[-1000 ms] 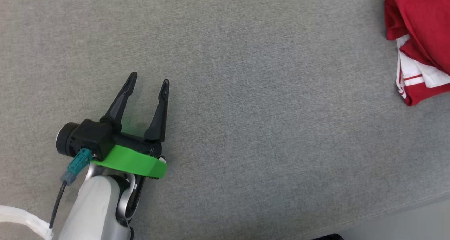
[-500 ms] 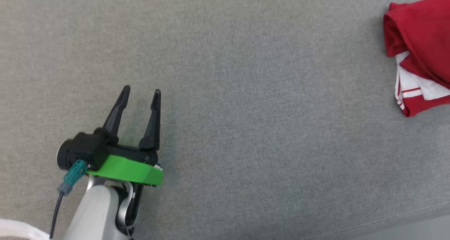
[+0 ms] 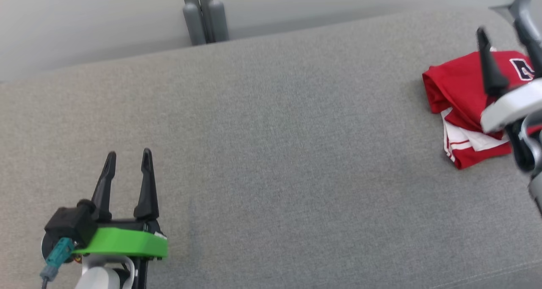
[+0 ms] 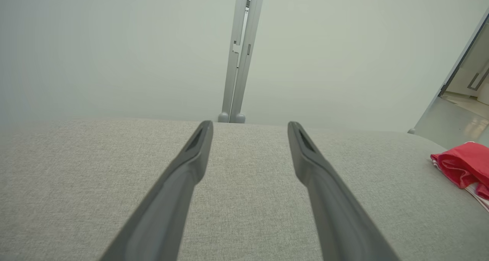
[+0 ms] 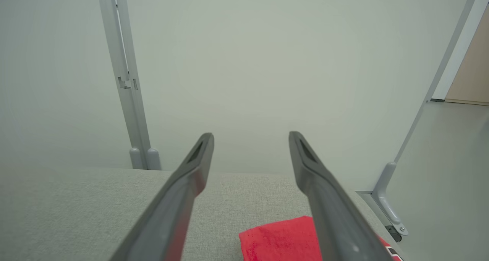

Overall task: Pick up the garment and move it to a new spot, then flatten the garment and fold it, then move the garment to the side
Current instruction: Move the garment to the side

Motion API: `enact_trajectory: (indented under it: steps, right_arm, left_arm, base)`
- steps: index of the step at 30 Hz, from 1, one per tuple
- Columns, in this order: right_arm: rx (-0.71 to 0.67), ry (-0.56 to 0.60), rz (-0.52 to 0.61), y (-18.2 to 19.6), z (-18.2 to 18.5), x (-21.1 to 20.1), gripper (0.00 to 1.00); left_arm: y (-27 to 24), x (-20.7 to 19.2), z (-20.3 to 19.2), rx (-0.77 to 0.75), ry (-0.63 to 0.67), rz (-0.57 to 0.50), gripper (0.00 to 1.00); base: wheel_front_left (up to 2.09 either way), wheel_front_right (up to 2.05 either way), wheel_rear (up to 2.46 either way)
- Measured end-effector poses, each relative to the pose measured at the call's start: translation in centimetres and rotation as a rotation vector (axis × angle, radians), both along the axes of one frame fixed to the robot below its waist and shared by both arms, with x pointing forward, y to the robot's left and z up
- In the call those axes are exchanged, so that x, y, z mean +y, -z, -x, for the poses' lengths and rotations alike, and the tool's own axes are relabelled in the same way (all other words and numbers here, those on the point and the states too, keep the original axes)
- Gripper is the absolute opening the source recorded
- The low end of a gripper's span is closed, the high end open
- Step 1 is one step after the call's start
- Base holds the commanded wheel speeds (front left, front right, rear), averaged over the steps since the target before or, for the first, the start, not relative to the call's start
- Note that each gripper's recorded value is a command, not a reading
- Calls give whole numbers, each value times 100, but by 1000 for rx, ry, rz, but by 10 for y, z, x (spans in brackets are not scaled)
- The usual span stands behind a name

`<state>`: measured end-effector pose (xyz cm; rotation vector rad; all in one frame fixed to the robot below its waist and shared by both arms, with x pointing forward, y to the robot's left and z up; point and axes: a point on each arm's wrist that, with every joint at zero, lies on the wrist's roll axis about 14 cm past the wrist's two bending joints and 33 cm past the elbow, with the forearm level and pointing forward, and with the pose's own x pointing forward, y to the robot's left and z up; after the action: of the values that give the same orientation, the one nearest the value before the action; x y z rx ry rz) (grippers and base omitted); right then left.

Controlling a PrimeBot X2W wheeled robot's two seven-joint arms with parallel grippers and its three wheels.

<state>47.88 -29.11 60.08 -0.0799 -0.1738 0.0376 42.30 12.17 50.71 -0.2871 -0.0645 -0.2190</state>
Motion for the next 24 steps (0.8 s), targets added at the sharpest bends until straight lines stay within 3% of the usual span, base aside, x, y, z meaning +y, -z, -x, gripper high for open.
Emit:
enact_trajectory:
  steps: [7, 13, 17, 24]
  right_arm:
    - [-54, -26, -91, 6, 55, 22, 100]
    - [-4, -43, -182, 42, 88, 49, 100]
    - [54, -57, -215, 66, 99, 65, 100]
    - [64, -70, -228, 74, 105, 81, 100]
  left_arm:
    - [-9, 12, 31, -13, -41, -19, 100]
    - [-6, 24, 48, -2, -86, -17, 100]
    - [-5, 31, 53, -1, -114, -25, 100]
    - [6, 42, 60, 28, -154, -51, 100]
  base:
    - [0, 0, 0]
    - [0, 0, 0]
    - [0, 0, 0]
    - [0, 0, 0]
